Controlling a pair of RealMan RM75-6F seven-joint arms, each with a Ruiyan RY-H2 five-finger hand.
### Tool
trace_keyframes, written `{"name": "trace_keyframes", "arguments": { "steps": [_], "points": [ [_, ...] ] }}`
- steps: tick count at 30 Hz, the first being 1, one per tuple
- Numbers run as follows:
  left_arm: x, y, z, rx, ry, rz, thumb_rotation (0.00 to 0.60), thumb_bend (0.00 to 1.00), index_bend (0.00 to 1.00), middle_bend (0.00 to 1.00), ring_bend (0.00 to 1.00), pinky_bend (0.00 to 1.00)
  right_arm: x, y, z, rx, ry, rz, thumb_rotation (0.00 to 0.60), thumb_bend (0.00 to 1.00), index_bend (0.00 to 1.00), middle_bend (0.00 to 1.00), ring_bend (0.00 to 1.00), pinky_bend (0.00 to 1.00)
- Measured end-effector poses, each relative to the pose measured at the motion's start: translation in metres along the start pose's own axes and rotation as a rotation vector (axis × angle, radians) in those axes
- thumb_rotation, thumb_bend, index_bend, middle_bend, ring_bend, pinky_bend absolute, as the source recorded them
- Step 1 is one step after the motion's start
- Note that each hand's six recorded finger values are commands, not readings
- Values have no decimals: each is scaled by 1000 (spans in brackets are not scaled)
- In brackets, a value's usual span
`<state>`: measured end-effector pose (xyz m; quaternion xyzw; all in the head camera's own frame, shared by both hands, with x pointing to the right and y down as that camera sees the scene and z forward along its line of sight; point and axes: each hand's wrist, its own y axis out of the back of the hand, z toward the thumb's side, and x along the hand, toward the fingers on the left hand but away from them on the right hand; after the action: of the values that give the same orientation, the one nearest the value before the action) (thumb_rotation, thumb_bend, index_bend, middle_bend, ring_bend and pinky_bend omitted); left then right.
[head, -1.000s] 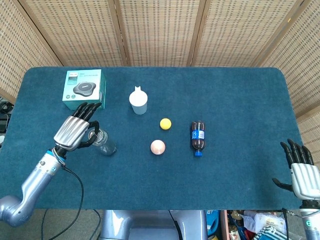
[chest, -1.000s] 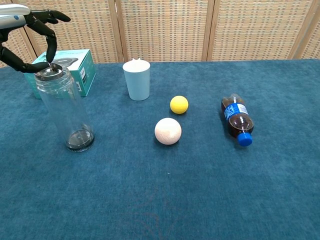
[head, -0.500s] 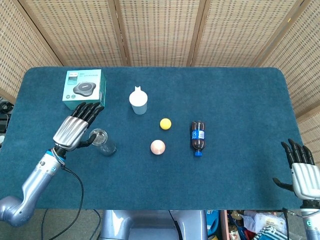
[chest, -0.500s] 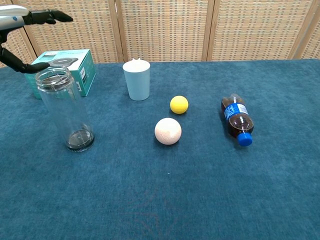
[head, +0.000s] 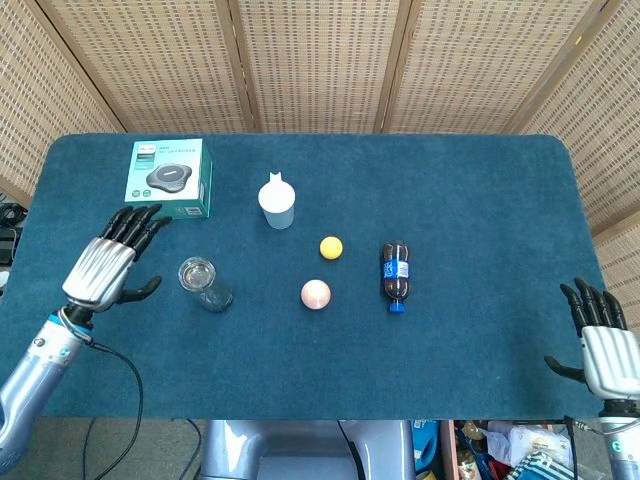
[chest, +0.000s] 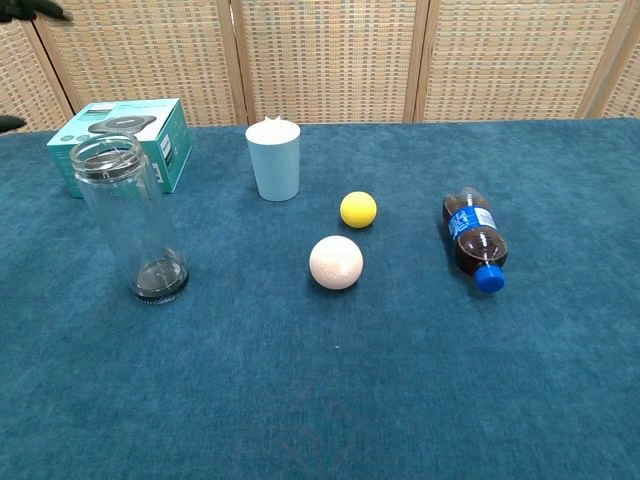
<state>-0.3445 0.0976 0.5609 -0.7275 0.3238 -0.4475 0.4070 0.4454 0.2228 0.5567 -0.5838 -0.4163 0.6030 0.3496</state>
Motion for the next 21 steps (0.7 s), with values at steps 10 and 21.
{"name": "trace_keyframes", "arguments": {
  "steps": [10,21],
  "points": [
    [-13,-18,7,63,-59,-86,600,835,396,0,0,0,0,-1,-1,4,-7,3,600,0,0,0,0,0],
    [-1,-30,30,82,-92,-98,600,834,396,0,0,0,-1,-1,-2,-3,-8,6,600,0,0,0,0,0]
  ]
}}
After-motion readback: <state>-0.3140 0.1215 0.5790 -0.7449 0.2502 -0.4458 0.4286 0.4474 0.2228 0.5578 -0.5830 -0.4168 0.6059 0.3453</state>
